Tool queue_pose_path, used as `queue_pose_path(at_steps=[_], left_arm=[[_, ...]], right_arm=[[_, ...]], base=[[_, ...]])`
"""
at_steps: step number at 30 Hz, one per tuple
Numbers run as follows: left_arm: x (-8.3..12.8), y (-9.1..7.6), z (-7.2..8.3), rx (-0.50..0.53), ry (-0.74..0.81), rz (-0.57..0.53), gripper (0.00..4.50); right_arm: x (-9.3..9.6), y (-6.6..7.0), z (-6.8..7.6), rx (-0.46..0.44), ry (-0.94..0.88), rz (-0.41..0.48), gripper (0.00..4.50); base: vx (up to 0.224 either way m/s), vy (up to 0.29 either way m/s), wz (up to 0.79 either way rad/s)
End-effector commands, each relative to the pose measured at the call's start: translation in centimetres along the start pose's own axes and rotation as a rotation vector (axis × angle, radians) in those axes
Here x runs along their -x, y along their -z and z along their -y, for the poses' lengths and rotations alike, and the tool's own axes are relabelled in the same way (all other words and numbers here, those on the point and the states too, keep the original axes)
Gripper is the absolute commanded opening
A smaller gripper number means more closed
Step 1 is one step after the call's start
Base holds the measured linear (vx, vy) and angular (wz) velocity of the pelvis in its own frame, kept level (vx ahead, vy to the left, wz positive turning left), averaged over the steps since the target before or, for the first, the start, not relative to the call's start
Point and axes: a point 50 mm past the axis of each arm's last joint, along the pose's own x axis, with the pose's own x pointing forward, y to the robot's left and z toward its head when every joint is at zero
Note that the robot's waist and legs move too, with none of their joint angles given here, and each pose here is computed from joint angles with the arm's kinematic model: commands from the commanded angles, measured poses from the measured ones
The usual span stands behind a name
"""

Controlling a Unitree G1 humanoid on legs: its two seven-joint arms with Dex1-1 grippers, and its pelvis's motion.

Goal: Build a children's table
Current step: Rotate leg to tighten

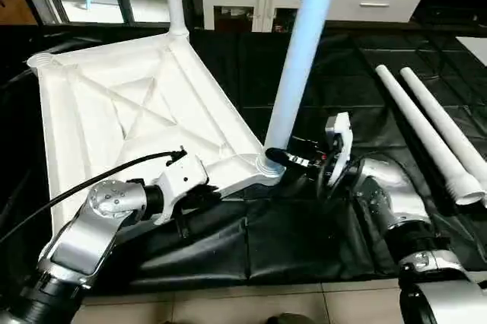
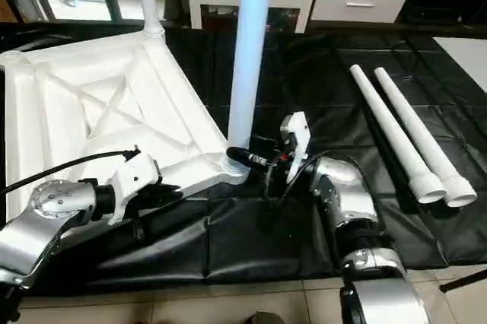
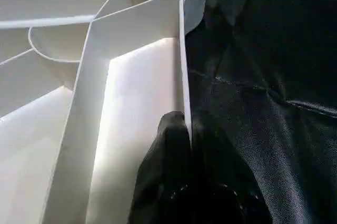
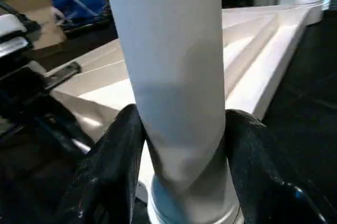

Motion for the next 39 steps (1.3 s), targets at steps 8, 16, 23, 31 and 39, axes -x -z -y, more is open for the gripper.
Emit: queue_pose_path(at_steps=[8,16,23,31,39], left_arm=[[-4.2,-0.4,0.6,0.092,-0.064,-0.046,0.0],[-9.0,-3.8,0.9,0.202,-0.144,-0.032,0.0],[-7.1,-2.8,0.7,0.127,-0.091,-0.008,0.0],[-2.3,0.6,0.8,0.057,0.032,-0.037,0.0],[-0.5,1.4,1.2,0.06,0.101,-0.045,0.0]], right_arm=[[-0.7,4.2,1.4,-0.08,0.62,-0.138,1.91],[-4.5,6.7,-1.2,-0.265,0.816,-0.133,1.88],[-5.6,3.4,-2.0,-0.091,0.408,-0.009,2.23],[-0.8,-0.5,1.0,0.038,0.185,0.013,2.98],[1.0,-2.0,1.2,0.059,0.016,0.016,3.06]], base=[[0.0,0.0,0.0],[0.0,0.0,0.0],[0.0,0.0,0.0],[0.0,0.0,0.0],[0.0,0.0,0.0]])
